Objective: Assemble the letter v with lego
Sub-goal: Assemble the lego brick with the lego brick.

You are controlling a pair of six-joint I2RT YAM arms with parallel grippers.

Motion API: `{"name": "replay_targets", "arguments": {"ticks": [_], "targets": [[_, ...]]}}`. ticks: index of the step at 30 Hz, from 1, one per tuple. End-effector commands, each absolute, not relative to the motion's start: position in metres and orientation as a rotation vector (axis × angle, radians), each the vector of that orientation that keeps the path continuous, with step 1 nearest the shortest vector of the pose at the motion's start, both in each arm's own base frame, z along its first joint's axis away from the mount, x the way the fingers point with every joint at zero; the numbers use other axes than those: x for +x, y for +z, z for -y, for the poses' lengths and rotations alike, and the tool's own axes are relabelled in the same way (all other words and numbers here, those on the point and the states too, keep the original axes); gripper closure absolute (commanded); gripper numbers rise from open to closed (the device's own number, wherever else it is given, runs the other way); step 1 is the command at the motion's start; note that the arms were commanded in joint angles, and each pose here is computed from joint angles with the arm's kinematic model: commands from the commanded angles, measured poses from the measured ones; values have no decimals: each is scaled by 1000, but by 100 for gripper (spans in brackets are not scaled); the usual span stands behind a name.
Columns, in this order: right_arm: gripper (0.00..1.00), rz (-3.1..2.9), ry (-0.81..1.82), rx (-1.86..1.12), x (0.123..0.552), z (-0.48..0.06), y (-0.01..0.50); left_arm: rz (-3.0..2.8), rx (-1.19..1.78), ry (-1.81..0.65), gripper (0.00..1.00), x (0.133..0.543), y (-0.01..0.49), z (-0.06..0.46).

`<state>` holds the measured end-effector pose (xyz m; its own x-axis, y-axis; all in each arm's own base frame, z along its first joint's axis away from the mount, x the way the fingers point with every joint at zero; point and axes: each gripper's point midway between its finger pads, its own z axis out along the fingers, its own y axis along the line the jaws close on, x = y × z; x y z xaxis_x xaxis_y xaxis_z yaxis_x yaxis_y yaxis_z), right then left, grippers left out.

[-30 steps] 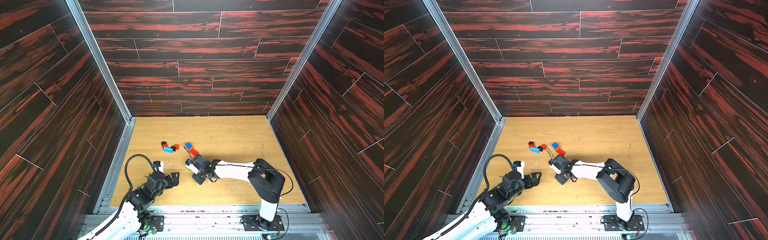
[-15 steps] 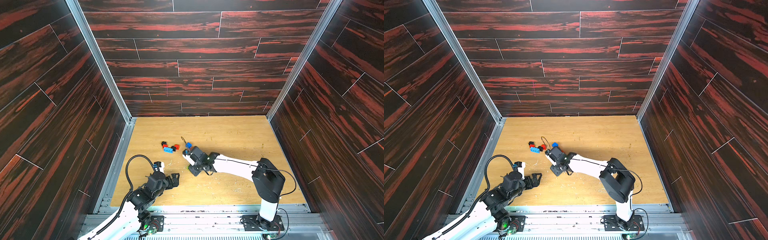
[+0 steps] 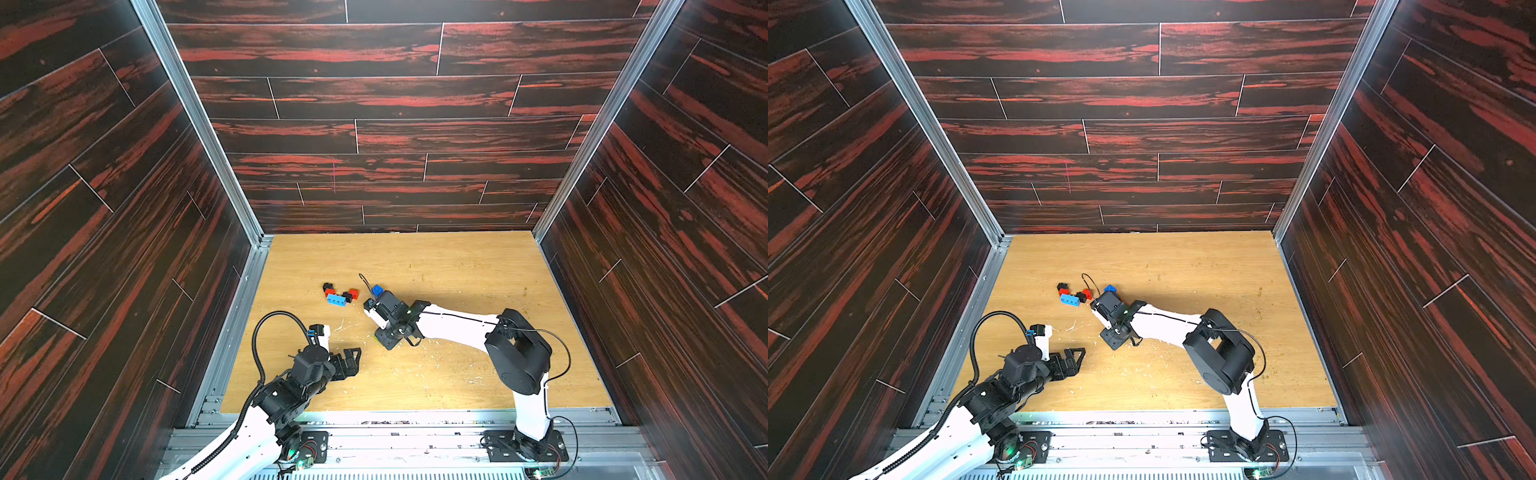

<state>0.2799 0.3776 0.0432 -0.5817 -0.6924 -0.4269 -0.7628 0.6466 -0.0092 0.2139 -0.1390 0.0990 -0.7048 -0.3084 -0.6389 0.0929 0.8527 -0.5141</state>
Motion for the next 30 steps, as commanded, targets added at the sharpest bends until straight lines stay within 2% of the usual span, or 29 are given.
{"name": "replay_targets", "arguments": {"ticks": [1,21,30], "targets": [[84,-2493,250,-1162,277,-376,36,-2273,-145,-667,0,213,95,139],[84,-2639,249,-1143,256,-360,13,-2276,-173,-645,0,214,92,135],[84,-2759,125,-1012,247,-352,15,-2276,-193,-643,0,213,92,133]]}}
